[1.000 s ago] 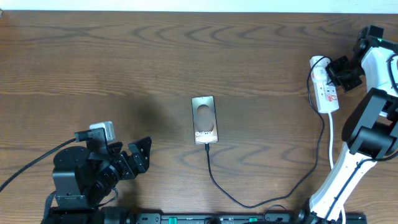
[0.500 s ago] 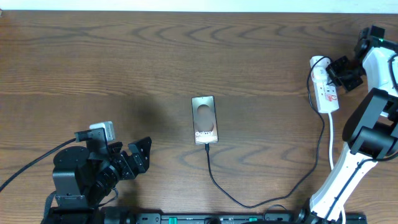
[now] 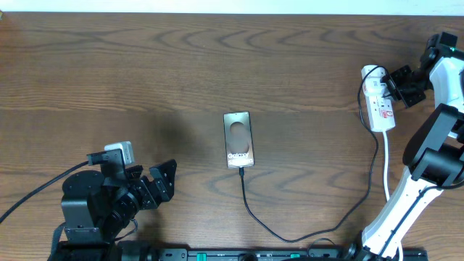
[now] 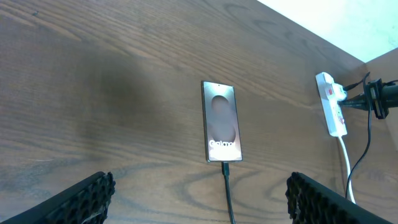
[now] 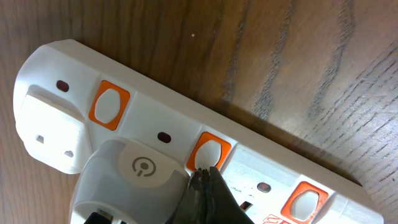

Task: Plug charger to phone and switch on socket

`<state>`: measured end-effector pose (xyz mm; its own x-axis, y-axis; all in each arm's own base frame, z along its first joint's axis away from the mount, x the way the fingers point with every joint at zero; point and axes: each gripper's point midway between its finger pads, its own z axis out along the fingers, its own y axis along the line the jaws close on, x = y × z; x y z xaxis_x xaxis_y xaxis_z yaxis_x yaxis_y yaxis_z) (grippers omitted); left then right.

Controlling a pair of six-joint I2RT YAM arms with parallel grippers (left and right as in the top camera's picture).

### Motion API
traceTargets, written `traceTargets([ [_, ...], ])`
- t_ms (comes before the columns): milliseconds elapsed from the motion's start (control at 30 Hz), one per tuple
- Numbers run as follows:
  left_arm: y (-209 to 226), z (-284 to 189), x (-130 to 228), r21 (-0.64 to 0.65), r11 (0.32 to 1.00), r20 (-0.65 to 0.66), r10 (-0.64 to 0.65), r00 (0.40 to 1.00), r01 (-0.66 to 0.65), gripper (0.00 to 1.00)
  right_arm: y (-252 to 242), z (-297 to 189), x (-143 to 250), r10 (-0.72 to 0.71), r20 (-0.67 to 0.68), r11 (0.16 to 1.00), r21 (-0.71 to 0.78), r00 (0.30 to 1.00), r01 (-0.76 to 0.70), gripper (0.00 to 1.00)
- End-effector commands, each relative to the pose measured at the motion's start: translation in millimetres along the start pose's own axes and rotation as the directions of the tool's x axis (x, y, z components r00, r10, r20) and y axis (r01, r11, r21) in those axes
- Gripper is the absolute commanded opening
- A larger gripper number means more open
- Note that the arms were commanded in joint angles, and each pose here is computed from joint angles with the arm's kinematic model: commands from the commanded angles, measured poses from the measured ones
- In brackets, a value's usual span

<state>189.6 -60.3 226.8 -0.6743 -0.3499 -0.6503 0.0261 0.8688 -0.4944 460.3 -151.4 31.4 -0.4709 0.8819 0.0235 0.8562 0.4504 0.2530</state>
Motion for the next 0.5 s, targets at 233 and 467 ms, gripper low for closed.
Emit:
traceTargets([
  [233,2,0,0,-0.009,1.000,0.003,0.006,1.000,-0.006,0.90,26,-9,14,-0.048,-0.031,0.995,-0.091,0.998,0.045,0.01],
  [467,2,0,0,-0.009,1.000,0.003,0.006,1.000,-0.006,0.90,20,17,27,-0.038,-0.111,0.998,-0.063,0.993,0.032,0.01],
])
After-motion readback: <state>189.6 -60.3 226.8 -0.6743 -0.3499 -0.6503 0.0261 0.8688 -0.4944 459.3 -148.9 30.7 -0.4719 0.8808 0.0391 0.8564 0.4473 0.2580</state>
